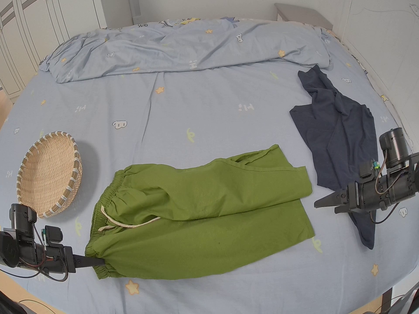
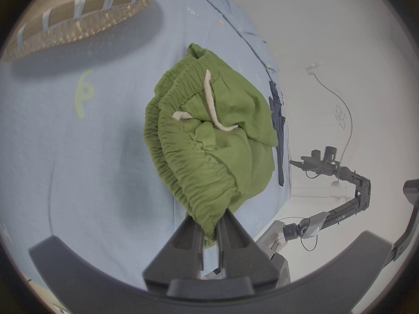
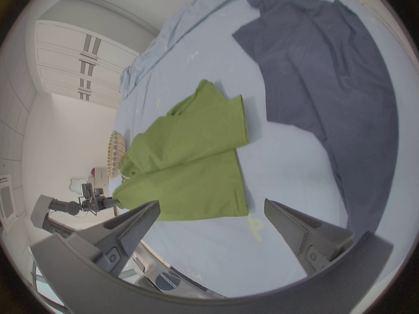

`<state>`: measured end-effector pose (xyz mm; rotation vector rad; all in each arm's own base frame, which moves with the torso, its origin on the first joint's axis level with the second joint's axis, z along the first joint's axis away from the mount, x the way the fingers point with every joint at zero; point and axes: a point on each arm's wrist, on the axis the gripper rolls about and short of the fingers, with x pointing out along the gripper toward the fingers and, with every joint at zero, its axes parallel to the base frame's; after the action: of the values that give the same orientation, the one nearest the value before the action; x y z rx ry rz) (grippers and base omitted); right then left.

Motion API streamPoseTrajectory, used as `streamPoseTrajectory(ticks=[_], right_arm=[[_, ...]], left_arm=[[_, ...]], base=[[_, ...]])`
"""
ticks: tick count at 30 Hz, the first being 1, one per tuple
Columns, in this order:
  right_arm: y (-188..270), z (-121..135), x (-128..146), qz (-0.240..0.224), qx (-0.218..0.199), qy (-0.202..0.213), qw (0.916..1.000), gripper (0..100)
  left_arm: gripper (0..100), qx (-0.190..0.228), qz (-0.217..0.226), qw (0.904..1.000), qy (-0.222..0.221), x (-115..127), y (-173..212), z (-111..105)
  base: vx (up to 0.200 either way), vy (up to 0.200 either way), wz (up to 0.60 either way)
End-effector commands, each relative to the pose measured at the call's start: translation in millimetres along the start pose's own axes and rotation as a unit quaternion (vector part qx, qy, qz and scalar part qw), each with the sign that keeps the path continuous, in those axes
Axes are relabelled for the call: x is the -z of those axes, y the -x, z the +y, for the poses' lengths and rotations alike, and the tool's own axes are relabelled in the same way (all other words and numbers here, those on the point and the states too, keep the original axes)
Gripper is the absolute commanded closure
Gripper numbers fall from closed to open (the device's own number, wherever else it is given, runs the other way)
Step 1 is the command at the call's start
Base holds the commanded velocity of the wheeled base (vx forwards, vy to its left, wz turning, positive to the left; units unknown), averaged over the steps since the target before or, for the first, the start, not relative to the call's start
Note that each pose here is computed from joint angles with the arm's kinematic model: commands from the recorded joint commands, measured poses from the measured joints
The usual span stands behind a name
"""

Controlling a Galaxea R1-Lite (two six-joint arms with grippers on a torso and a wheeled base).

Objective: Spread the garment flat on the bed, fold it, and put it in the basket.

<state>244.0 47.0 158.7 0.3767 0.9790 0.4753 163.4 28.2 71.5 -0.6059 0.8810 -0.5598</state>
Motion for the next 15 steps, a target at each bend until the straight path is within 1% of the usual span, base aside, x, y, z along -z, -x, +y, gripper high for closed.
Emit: streamPoseTrajectory(ticks=[1,4,9,11,12,15], right_arm=[[-48.2,-43.3,5.7,0.084,-0.008,-0.024,0.9961,0],[-55.0,-51.5,8.5,0.084,-0.033,-0.018,0.9958,0],[-70.6,-60.3,14.2,0.087,-0.057,-0.012,0.9945,0],[-73.6,-61.2,14.4,0.086,-0.069,-0.011,0.9938,0],[-76.1,-61.3,15.7,0.087,-0.084,-0.01,0.9927,0],[-77.1,-59.9,15.3,0.082,-0.109,-0.005,0.9907,0]], left_arm=[[100,0.004,0.0,0.9998,-0.02,0.0,0.9,0.6],[100,0.003,0.006,0.9995,-0.03,1.2,-0.6,3.7],[100,0.004,0.008,0.9994,-0.032,2.5,-0.8,4.0],[100,0.004,0.009,0.9994,-0.033,3.0,-1.0,3.9],[100,0.005,0.009,0.9994,-0.034,2.9,-1.2,3.7],[100,0.004,0.008,0.9994,-0.034,2.7,-1.0,3.9]], base=[[0.0,0.0,0.0],[0.0,0.0,0.0],[0.0,0.0,0.0],[0.0,0.0,0.0],[0.0,0.0,0.0],[0.0,0.0,0.0]])
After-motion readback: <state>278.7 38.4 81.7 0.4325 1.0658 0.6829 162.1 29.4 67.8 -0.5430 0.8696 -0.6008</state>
